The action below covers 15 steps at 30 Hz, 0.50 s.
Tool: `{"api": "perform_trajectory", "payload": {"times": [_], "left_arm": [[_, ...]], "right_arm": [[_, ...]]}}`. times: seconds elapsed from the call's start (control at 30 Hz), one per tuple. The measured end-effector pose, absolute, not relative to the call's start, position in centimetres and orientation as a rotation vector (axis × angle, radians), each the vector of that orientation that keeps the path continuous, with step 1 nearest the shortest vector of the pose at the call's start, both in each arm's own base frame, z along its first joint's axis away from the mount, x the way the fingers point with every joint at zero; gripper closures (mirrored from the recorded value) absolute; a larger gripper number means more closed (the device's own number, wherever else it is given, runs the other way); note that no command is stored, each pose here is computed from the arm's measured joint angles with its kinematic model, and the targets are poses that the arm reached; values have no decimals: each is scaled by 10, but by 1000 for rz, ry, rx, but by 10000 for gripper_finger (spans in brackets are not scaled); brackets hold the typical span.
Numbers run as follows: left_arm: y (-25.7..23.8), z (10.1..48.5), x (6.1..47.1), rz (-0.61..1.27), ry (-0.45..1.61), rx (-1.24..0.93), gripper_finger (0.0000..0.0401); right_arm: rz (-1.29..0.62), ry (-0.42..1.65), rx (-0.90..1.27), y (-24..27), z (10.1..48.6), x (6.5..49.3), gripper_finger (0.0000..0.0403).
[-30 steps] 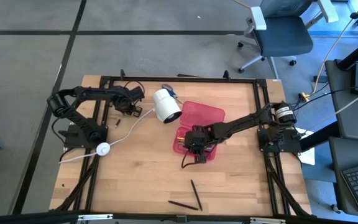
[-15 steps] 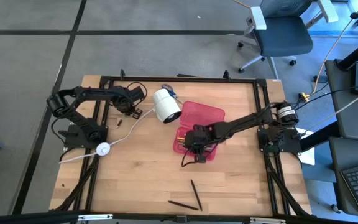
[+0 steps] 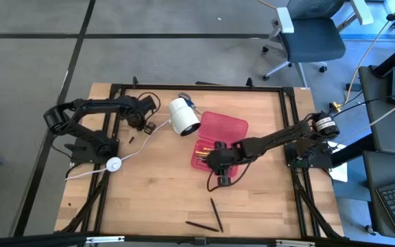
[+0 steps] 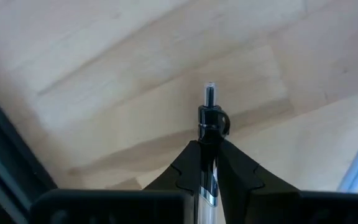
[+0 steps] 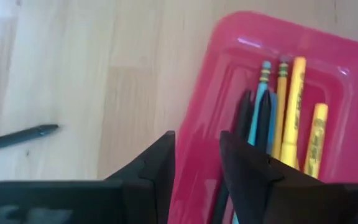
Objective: Pick & place school supplies into a supply box
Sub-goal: Put the transparent pen into the pink supply box
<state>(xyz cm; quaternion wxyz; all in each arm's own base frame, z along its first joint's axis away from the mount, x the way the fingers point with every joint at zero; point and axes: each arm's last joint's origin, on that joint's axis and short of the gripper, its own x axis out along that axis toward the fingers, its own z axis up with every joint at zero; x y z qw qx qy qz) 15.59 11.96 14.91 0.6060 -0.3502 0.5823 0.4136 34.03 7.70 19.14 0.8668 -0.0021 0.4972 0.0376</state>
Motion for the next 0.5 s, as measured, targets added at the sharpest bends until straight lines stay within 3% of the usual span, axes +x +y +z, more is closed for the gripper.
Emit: {"api": "perform_trajectory", "payload": {"times": [0.5], "left_arm": [[75, 193, 148, 814, 1210, -793, 377]], "right_arm": [[-29, 1296, -51, 106, 183, 305, 272]]}}
